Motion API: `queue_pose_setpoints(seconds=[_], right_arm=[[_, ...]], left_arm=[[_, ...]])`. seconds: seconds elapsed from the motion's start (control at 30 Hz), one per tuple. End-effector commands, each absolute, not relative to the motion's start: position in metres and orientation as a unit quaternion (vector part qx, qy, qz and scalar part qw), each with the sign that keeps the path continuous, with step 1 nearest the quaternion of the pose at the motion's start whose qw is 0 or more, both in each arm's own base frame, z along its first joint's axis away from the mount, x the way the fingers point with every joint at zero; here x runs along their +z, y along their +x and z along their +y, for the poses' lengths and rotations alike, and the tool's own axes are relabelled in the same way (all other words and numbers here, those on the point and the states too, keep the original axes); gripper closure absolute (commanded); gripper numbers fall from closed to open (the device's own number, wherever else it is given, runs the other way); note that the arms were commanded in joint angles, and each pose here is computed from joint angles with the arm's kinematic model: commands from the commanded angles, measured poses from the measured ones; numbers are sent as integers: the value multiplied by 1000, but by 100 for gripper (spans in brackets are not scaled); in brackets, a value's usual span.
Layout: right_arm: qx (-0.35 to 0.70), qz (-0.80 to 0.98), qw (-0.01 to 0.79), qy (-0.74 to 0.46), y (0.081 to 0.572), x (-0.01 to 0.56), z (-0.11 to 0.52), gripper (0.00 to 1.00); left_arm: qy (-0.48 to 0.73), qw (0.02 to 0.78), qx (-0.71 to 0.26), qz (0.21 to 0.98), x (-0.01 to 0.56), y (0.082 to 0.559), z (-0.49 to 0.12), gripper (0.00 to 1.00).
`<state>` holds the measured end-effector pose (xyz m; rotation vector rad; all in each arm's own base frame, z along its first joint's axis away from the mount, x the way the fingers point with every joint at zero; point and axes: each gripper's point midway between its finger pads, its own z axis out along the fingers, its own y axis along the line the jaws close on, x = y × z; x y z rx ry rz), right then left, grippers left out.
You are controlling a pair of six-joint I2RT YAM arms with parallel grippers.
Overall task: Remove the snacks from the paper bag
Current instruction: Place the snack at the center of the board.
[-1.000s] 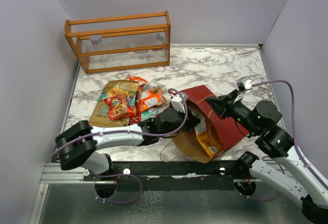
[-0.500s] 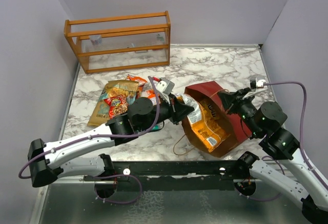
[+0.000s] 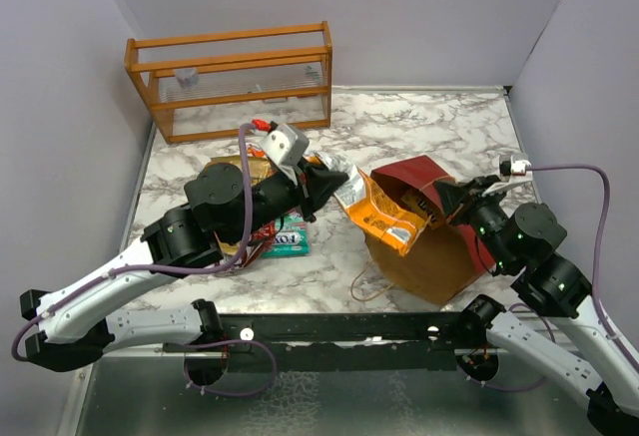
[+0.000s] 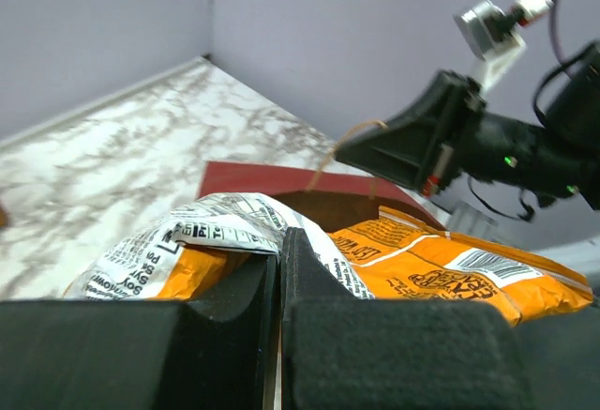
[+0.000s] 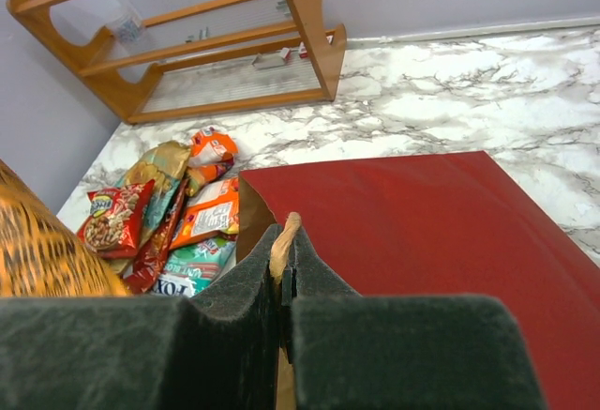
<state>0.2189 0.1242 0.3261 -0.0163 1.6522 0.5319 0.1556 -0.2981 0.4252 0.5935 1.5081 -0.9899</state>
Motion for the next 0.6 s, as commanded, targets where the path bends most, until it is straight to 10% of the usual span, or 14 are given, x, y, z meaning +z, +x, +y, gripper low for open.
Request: queue_pose_setpoints(seconds=[0.0,0.57], right_arm=[[227,721,655,14,216,336,113,98],[226,717,659,20,210,345,106,98]], left_arm=[[216,627,-297,687,438,192,-262,100],[160,640,-136,739,437,250,-209,100]])
